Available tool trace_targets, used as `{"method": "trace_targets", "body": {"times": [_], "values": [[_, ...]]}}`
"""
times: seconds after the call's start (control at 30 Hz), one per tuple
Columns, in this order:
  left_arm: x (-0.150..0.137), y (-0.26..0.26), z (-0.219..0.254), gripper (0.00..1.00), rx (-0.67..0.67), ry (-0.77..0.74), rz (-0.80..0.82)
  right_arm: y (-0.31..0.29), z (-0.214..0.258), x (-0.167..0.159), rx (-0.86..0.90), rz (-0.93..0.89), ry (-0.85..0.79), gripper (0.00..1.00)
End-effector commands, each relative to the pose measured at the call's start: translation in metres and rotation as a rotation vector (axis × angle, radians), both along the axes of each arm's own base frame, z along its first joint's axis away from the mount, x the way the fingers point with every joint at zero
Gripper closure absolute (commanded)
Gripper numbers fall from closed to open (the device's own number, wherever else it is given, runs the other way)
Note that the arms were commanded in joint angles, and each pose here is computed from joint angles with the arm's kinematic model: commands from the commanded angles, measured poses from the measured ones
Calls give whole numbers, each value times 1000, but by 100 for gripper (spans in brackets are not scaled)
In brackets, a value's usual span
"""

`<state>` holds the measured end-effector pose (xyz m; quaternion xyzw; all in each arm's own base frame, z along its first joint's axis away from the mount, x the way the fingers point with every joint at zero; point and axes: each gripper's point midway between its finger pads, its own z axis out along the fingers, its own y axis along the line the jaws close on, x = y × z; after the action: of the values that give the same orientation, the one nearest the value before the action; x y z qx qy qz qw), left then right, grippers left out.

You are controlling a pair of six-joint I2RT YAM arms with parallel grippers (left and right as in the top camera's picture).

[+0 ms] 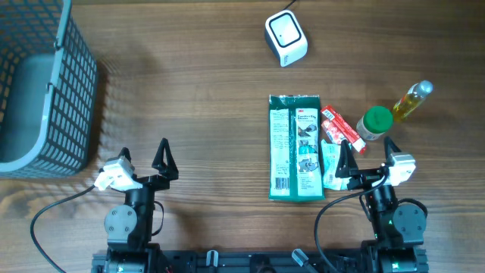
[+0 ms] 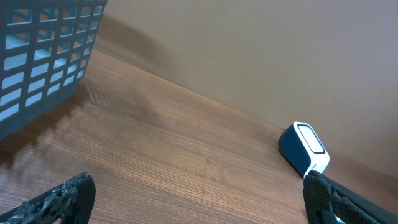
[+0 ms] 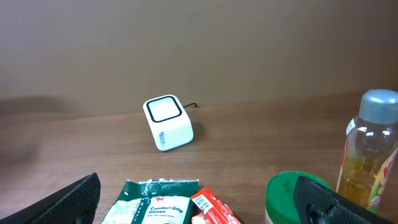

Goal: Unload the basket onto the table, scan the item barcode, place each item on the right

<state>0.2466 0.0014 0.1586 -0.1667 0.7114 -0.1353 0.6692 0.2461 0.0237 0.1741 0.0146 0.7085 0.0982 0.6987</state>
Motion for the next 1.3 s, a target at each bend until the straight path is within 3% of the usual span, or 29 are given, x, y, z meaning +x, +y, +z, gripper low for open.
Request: {"method": "trace_targets", "body": {"times": [0.0,0.3,0.4,0.63,0.7,0.87,1.07,1.27], "values": [[0,4,0,0,21,-2,19,-5,2,0,30,-29,-6,0],[-1,5,1,0,25,-2,24,-5,2,0,30,-29,-6,0],[-3,24,3,0,35,-12,139,-5,2,0,30,-29,-6,0],[-3,26,3,0,32,-12,150,-5,2,0,30,-29,-6,0],[-2,23,3,0,32,-11,134,-5,2,0,30,-29,-6,0],[-1,12,2,0,211,3,55,-5,2,0,30,-29,-6,0],[-1,10,1,0,215,6,43,-5,2,0,30,-29,-5,0],[0,-9,-2,0,262,7,-71,-5,2,0,30,-29,-6,0]]}}
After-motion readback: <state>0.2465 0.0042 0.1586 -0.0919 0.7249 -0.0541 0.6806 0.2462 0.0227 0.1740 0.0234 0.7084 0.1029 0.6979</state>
